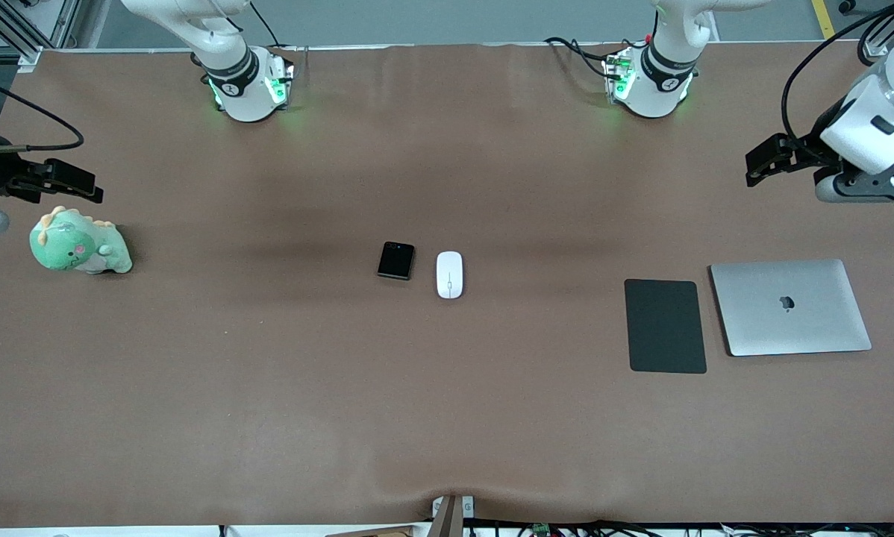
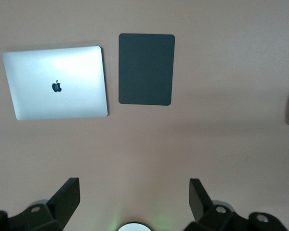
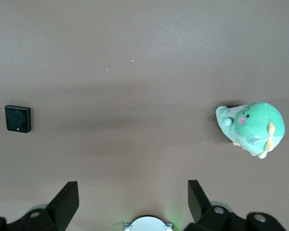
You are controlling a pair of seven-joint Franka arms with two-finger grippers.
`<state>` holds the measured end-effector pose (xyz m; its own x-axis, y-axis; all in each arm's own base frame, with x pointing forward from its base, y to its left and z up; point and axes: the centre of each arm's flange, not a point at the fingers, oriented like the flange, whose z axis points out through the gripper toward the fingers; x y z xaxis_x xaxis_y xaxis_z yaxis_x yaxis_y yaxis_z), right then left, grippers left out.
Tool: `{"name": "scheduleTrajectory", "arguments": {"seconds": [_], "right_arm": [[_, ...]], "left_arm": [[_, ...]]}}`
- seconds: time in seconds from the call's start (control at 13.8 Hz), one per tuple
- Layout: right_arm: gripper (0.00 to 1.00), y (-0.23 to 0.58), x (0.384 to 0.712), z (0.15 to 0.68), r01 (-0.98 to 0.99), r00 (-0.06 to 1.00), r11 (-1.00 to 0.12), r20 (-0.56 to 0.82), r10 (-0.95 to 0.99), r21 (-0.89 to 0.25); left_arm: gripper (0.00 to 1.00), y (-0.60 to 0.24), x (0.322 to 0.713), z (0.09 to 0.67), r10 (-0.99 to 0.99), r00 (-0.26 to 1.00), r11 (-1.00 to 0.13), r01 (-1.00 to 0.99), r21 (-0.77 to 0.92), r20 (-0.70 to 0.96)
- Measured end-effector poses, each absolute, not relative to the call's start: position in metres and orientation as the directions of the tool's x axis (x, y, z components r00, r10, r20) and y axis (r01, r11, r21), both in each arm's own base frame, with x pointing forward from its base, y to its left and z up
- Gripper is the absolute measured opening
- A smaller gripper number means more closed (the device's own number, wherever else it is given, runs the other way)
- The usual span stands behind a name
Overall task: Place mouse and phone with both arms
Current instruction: 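Move the left gripper toward the white mouse while the right gripper lowers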
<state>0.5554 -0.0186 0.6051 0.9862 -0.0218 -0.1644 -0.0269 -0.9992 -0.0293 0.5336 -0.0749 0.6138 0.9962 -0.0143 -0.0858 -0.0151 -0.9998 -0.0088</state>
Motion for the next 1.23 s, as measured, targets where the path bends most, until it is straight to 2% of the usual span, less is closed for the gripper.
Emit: {"name": "scheduleTrajectory", "arguments": {"seconds": [0.36, 0.58, 1.23], "right_arm": [[1.0, -0.018, 0.561, 0.592, -0.027, 0.982, -0.999, -0.188, -0.021, -0.028], [1.0, -0.019, 0.562, 0.59, -0.029, 0.981, -0.999, -0.192, -0.023, -0.027], [1.0, -0.017, 0.572, 0.567, -0.028, 0.974, -0.999, -0.228, -0.021, -0.026]], "left_arm": [[1.0, -0.097, 0.558, 0.589, 0.072, 0.993, -0.988, 0.084, 0.131, -0.096], [1.0, -0.113, 0.568, 0.579, 0.137, 0.986, -0.978, 0.149, 0.146, -0.09], [1.0, -0.247, 0.555, 0.553, 0.214, 0.973, -0.962, 0.226, 0.151, -0.089]]}}
